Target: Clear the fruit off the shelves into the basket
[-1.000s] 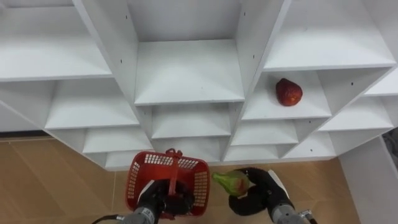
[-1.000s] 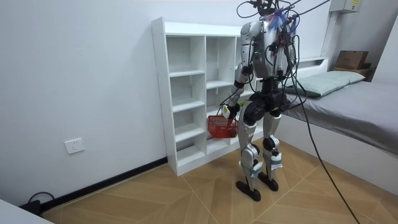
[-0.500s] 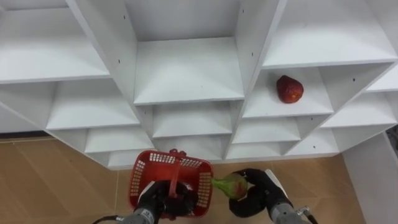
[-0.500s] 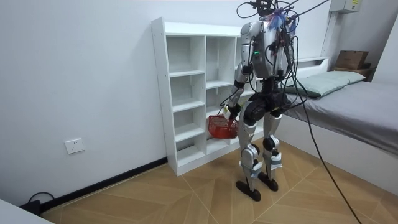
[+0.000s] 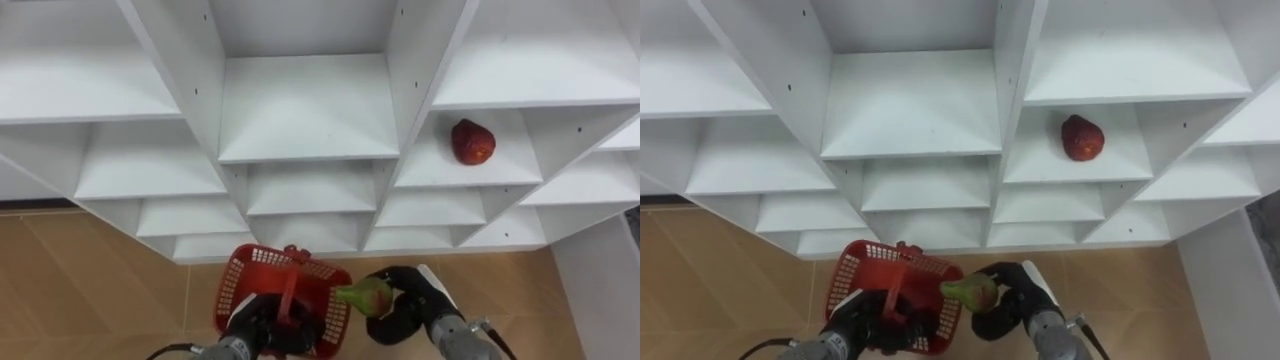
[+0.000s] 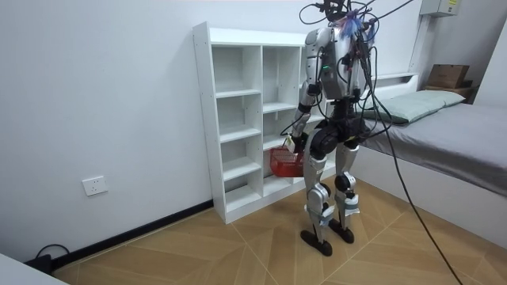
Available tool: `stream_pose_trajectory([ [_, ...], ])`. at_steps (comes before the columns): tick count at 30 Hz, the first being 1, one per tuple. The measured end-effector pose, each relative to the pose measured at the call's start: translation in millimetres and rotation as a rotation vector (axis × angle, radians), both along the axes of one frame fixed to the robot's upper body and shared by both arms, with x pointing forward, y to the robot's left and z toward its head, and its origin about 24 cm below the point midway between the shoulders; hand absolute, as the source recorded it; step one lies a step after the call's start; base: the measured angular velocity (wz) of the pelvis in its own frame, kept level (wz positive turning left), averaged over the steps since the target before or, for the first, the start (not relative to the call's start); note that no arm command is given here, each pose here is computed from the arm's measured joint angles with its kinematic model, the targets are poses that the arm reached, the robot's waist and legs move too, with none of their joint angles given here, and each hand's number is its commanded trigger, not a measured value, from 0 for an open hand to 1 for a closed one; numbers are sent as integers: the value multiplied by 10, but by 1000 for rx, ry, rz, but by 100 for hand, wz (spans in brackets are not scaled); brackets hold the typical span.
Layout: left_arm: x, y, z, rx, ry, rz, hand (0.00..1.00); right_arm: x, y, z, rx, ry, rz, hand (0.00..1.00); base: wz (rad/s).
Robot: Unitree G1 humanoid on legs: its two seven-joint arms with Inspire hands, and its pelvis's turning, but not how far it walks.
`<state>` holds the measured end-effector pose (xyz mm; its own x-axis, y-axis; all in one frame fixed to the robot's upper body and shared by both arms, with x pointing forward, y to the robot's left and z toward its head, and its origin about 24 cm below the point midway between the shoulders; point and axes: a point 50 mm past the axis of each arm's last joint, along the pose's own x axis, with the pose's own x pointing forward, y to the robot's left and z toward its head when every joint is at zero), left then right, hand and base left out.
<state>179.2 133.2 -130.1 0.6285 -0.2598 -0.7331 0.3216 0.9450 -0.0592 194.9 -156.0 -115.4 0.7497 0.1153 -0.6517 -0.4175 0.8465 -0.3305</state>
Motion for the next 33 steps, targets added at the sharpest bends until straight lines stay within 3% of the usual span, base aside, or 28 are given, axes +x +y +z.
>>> stream_pose_trajectory([
  [12, 33, -149, 21, 35, -17, -166, 100, 126, 72, 16, -31, 1, 54, 100, 0],
  [33, 102, -233, 61, 47, -41, -240, 100, 134, 60, -11, -46, 25, 60, 100, 0],
])
